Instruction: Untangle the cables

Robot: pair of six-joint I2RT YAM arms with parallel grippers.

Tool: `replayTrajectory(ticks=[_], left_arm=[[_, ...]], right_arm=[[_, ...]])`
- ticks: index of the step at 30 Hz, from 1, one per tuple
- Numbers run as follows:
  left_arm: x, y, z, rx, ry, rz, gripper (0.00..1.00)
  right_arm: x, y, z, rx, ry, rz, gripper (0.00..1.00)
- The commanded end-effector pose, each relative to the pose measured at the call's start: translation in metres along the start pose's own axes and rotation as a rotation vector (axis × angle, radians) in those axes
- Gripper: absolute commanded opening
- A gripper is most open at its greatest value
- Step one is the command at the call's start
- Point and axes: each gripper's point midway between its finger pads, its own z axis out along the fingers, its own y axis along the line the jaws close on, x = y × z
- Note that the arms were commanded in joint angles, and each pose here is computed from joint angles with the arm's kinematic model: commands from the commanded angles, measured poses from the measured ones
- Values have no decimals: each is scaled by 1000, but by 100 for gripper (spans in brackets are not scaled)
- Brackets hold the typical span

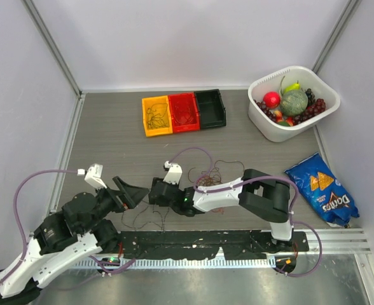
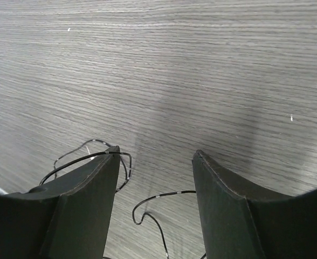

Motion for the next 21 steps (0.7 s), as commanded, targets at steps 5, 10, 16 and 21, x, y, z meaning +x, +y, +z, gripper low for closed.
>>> replayTrajectory(ticks=[5,10,16,21], left_arm=[[-19,1,-16,8,-74,17,100],[-21,-1,-13,14,-85,34,100],[-21,-8,-10,21,-72,49,100],[-23,-12,-17,51,-75,24,100]], right_arm=[[-19,-61,-34,244,-49,-215,66],[-20,-65,-77,237,26,-250,66],[-4,5,-89,10,8,-171,67],[9,30,-67,-62,19,-78,68]])
